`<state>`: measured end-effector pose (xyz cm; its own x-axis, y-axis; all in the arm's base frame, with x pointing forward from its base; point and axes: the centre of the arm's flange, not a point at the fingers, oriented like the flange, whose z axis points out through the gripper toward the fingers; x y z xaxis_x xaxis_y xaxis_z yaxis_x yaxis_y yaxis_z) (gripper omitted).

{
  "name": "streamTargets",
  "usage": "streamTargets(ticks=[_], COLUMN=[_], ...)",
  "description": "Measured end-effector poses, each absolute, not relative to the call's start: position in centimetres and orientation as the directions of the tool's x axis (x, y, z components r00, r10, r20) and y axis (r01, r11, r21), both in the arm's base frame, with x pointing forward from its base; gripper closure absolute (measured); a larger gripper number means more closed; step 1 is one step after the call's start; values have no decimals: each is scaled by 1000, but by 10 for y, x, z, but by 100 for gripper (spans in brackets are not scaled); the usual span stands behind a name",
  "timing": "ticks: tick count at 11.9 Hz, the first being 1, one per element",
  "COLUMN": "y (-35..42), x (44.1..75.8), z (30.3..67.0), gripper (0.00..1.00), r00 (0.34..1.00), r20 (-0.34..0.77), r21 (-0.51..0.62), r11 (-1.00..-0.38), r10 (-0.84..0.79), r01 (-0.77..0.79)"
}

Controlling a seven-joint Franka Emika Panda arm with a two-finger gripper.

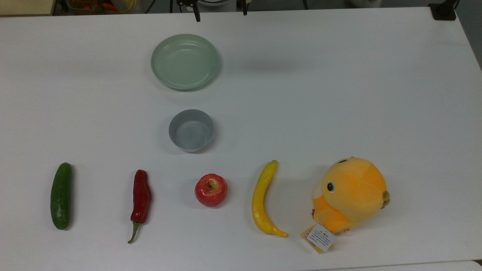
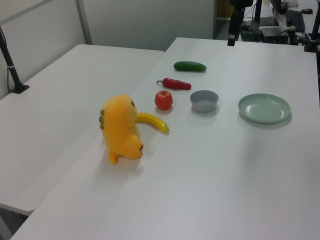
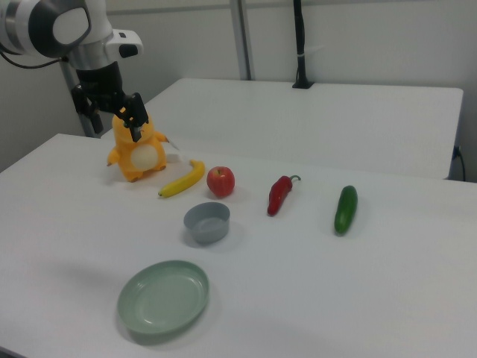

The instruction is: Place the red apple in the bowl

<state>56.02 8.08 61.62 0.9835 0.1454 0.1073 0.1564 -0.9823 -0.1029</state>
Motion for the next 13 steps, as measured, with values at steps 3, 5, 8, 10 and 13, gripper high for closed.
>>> streamTargets(ticks=[3,5,8,10,13], y=[80,79,79,78,62], x=[560,560,560,560,576], z=[616,616,616,616,619], gripper=[0,0,0,0,0], r00=[984,984,984,984,978], r20=[105,104,104,104,181], r21=[-103,-103,-103,-102,-98], r11=[-983,-983,-983,-983,-987], r10=[144,143,143,142,106], r01=[154,154,153,152,126])
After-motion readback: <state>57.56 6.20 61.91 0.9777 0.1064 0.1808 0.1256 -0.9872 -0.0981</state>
